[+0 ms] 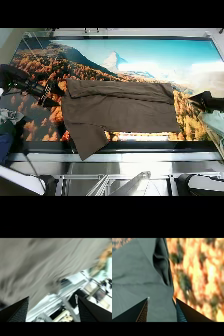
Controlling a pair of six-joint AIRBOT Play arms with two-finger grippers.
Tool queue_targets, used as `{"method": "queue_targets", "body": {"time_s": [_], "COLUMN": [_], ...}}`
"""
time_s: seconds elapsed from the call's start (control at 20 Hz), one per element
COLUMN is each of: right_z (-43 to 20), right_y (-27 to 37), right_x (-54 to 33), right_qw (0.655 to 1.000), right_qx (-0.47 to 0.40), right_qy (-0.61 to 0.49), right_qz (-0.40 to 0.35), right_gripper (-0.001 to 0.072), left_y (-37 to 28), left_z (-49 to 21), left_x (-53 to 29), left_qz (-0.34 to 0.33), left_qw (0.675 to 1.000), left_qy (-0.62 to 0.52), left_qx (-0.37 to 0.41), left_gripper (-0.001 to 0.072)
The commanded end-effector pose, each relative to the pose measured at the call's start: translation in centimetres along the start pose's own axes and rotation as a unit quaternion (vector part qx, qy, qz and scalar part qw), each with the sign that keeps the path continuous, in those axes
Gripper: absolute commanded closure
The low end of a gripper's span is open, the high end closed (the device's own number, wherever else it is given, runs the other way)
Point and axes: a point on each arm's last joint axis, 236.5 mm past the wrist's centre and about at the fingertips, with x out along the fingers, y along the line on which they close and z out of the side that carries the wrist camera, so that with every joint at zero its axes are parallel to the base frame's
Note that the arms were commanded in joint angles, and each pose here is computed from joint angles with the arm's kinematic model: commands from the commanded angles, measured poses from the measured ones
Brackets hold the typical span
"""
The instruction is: Fold the shirts.
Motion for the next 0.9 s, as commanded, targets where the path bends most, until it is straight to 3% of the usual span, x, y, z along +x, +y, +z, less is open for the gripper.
{"method": "queue_targets", "body": {"time_s": [0.0,0.2,0.6,0.85], "right_z": [-4.2,-6.3,-4.7,-4.7], "right_y": [-0.9,-1.3,1.6,2.5], "right_x": [0.0,0.6,0.7,0.5], "right_qw": [0.997,0.995,0.995,0.994], "right_qx": [0.041,0.057,0.059,0.058], "right_qy": [0.063,0.083,0.051,0.053], "right_qz": [-0.009,-0.003,0.06,0.08], "right_gripper": [0.0315,0.0315,0.0316,0.0316], "left_y": [3.1,6.5,10.8,7.7], "left_z": [-6.3,-12.2,-9.4,-7.0], "left_x": [1.8,7.1,9.4,10.7], "left_qz": [0.047,0.043,0.068,-0.029], "left_qw": [0.998,0.995,0.985,0.986], "left_qy": [-0.024,-0.028,-0.12,-0.131], "left_qx": [-0.03,-0.086,-0.109,-0.094], "left_gripper": [0.0076,0.0077,0.0077,0.0078]}}
